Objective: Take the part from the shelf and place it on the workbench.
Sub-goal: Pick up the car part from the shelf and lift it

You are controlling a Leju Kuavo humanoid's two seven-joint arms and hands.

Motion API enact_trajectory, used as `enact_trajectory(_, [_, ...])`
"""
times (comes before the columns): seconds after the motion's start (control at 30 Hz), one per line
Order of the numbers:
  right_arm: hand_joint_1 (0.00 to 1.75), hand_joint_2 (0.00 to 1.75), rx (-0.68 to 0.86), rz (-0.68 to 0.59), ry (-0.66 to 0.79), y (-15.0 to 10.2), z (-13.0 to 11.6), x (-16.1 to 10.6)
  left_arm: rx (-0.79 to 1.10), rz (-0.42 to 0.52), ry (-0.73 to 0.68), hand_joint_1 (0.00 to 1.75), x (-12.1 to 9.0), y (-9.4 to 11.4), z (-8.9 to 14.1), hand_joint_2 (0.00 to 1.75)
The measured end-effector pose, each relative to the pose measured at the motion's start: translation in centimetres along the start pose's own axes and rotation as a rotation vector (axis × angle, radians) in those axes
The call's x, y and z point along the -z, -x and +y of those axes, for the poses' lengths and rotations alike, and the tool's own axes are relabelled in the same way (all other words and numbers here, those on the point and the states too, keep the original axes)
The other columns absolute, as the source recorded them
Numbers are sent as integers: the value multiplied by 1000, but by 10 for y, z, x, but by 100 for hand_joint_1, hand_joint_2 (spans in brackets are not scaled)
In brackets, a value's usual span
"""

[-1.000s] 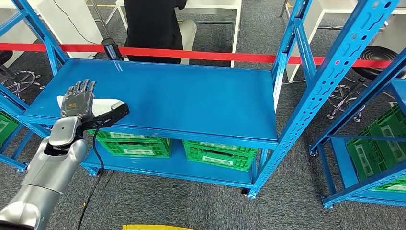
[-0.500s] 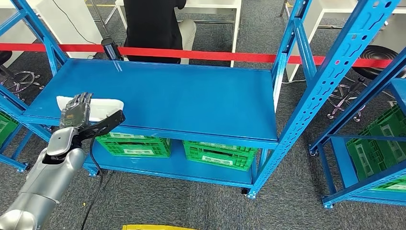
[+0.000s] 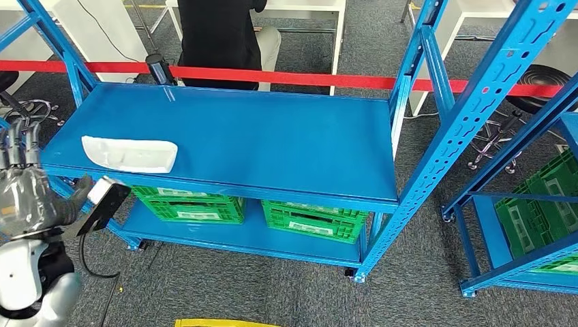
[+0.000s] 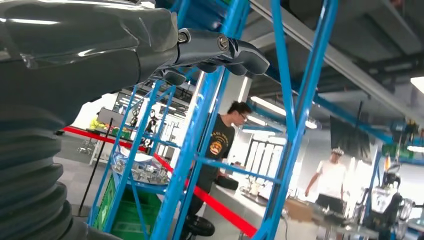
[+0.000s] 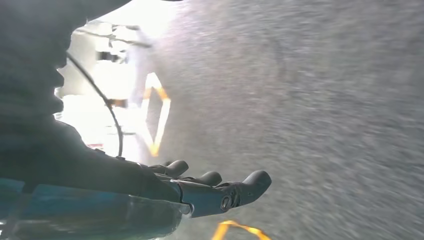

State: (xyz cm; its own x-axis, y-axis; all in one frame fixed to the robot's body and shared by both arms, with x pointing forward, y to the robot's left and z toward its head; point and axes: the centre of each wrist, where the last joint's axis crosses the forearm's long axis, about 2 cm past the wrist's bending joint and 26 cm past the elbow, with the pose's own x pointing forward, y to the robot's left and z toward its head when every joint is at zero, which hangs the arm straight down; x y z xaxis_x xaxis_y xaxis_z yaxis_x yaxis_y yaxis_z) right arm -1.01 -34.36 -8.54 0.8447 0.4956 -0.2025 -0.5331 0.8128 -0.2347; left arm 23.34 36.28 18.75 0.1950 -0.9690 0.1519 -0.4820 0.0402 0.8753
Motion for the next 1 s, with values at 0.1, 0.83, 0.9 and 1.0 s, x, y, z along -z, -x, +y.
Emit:
enact_trajectory(0.1, [0,175,-38,-14,38,9,-6,-12,-20,11,11,0,-18,2,12,175])
enact_trajectory(0.83, [0,175,-26,-103,161,6,-44,-19,58,76,546,0,-62,14,-12,175])
enact_trajectory(0.9, [0,175,-31,-103,160,6,-44,-19,60,76,555,0,-63,14,-13,175])
enact_trajectory(1.0, [0,175,-37,-100,159,6,-44,-18,63,76,563,0,-64,14,-15,175])
